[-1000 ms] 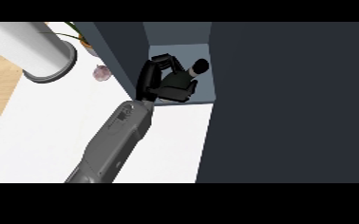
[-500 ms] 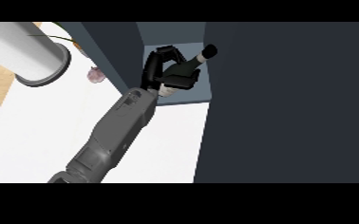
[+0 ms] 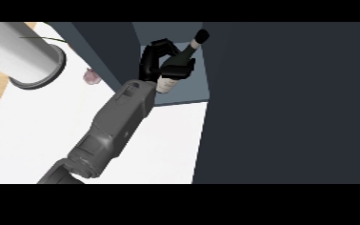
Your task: Pick up the wine, place it into the cabinet and close the cabinet
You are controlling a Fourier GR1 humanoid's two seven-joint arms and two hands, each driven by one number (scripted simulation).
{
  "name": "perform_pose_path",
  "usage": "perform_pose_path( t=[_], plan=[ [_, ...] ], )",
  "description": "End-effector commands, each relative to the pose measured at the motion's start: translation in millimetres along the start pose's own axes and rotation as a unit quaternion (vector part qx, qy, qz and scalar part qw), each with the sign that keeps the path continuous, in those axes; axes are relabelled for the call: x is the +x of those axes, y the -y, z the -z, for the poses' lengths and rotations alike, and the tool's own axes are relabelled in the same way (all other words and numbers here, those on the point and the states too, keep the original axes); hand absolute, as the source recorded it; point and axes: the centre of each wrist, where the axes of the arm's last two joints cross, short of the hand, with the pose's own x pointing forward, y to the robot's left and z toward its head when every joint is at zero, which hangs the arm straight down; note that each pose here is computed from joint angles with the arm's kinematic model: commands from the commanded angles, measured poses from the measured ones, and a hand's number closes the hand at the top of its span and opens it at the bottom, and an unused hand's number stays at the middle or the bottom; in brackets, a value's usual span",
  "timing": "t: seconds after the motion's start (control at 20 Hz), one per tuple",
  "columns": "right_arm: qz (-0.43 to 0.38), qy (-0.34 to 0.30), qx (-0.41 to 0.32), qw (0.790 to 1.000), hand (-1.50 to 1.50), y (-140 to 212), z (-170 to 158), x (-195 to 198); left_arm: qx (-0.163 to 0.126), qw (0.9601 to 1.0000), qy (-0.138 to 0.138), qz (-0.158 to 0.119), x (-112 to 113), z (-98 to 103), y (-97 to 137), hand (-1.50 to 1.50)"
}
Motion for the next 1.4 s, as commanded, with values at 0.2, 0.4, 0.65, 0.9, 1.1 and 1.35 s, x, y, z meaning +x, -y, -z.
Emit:
perform_pose_path(
  t=[0.2,0.4,0.65,0.9,1.1,1.35],
  plan=[
    [0.053,0.001,0.012,0.999,-1.5,3.8,-9.5,27.7,0.028,0.9996,-0.009,-0.001,-2.0,9.0,-18.9,1.5],
    [0.059,0.017,0.01,0.998,-1.5,1.7,-9.1,29.9,0.039,0.9987,0.018,0.028,5.3,13.1,-12.1,1.5],
    [0.047,0.012,0.031,0.998,-1.5,1.5,-11.6,26.0,0.057,0.996,0.025,0.064,13.4,21.0,-21.3,-1.5],
    [0.058,0.022,0.034,0.997,-1.5,2.4,-12.3,32.3,0.08,0.9913,0.034,0.098,5.9,19.5,-34.0,-1.5],
    [0.063,0.025,0.037,0.997,-1.5,0.9,-13.0,27.3,0.098,0.9879,0.031,0.116,8.9,22.7,-39.9,-1.5],
    [0.055,0.031,0.024,0.998,-1.5,0.5,-14.7,23.3,0.057,0.9942,0.06,0.068,12.1,24.5,-43.2,-1.5]
  ],
)
